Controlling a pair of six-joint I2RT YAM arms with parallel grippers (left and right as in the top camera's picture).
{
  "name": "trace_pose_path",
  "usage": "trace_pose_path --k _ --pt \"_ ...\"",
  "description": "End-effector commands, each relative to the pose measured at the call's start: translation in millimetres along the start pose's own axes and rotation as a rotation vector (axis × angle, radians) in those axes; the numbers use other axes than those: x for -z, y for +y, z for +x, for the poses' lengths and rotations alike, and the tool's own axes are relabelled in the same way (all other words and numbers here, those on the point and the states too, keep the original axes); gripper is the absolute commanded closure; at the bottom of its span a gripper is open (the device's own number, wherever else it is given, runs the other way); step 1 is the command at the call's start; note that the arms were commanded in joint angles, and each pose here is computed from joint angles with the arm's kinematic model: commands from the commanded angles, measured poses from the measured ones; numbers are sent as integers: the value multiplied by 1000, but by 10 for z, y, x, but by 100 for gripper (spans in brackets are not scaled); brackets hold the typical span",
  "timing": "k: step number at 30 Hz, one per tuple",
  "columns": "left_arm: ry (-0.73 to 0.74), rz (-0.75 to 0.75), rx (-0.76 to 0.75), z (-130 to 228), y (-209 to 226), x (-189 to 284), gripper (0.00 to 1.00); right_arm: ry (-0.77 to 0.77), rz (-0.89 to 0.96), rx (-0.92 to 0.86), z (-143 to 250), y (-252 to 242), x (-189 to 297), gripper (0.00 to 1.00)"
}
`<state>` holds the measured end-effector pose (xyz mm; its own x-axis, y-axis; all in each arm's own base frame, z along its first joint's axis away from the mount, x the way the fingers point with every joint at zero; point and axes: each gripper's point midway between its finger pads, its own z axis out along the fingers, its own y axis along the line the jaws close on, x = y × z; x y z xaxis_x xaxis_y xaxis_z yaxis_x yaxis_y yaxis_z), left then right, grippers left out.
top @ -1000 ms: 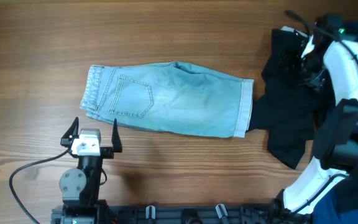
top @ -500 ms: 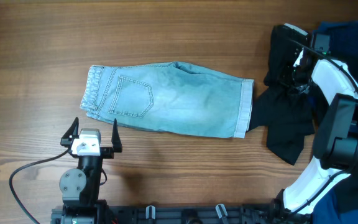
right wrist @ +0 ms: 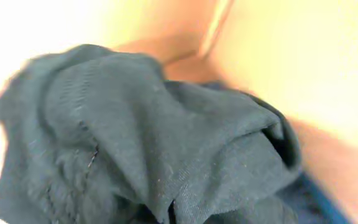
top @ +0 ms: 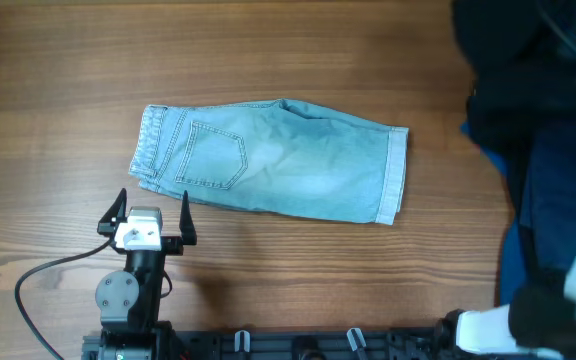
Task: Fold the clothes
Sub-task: 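Release the jeans and raise the right gripper back toward the pile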
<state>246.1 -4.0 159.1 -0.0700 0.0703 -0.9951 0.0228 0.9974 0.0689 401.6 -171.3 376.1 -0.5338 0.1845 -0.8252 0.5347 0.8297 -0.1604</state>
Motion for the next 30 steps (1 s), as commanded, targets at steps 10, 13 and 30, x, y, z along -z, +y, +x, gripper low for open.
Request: trace_pose_path --k 10,13,30 --pt "2 12 -13 21 -24 -3 0 100 242 -38 209 -1061 -418 96" --pt "2 12 -13 21 -24 -3 0 163 247 -44 374 -1049 -714 80" --pt "2 12 -13 21 -24 -3 0 207 -539 -63 423 530 -205 14"
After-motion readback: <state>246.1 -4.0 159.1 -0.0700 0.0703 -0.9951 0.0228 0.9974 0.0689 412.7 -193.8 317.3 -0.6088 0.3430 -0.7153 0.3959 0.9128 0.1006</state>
